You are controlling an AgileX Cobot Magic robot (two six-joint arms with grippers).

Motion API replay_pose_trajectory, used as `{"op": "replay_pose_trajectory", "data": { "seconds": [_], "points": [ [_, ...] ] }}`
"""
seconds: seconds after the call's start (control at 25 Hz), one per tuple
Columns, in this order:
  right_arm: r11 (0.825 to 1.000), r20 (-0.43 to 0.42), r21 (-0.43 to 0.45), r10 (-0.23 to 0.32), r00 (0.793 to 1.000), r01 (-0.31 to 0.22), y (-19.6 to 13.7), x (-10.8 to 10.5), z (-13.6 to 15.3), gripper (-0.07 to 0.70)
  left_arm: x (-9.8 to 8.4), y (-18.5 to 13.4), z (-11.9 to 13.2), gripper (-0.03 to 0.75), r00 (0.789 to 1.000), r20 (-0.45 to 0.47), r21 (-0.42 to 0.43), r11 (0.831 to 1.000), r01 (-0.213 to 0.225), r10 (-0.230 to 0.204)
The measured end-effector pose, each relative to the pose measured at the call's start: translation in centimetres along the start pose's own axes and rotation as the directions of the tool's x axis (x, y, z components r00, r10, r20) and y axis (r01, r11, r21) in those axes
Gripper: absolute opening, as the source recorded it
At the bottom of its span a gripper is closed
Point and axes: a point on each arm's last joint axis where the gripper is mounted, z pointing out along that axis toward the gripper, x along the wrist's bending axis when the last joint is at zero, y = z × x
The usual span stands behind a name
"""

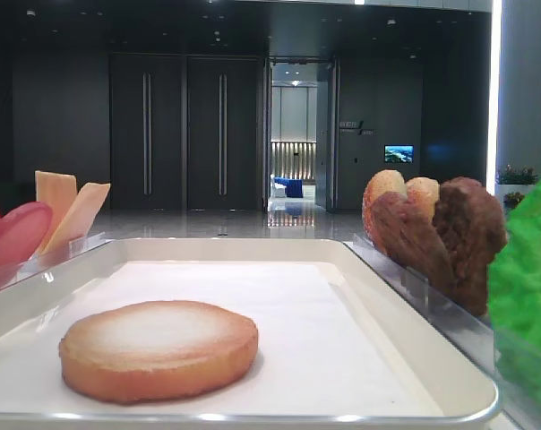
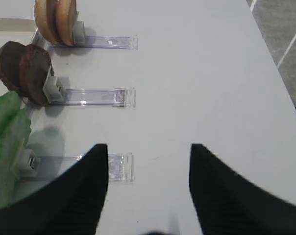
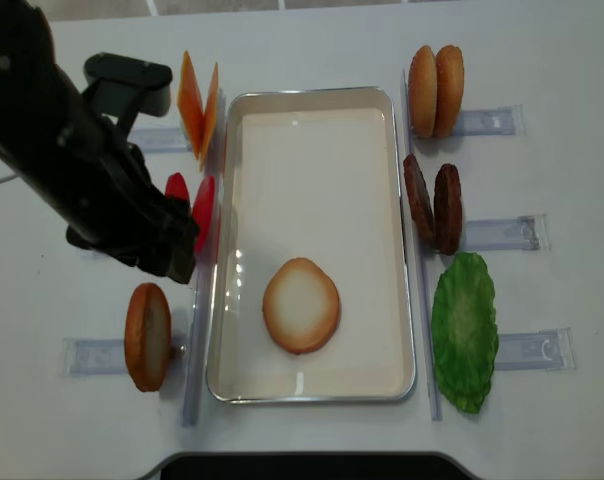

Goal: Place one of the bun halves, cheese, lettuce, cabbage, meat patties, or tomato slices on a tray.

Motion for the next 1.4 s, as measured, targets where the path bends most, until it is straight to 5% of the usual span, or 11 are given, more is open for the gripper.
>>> {"op": "replay_pose_trajectory", "data": {
  "seconds": [0.28, 0.64, 1.08, 1.4],
  "points": [
    [1.0, 0.0, 0.0, 0.0, 1.0, 0.0, 0.0, 0.0, 0.0, 0.36, 5.4, 0.2, -0.9, 0.526, 0.988, -0.041, -0.041, 0.989, 0.145, -0.147],
    [1.0, 0.0, 0.0, 0.0, 1.0, 0.0, 0.0, 0.0, 0.0, 0.36, 10.1, -0.9, -2.2, 0.526, 0.959, -0.136, -0.089, 0.967, 0.239, -0.249],
    [1.0, 0.0, 0.0, 0.0, 1.0, 0.0, 0.0, 0.0, 0.0, 0.36, 10.3, -1.5, -3.1, 0.524, 0.955, -0.15, -0.125, 0.963, 0.24, -0.258],
    [1.0, 0.0, 0.0, 0.0, 1.0, 0.0, 0.0, 0.0, 0.0, 0.36, 8.8, -7.5, -7.1, 0.517, 0.952, -0.145, -0.314, 0.925, 0.214, -0.269]
  ]
}}
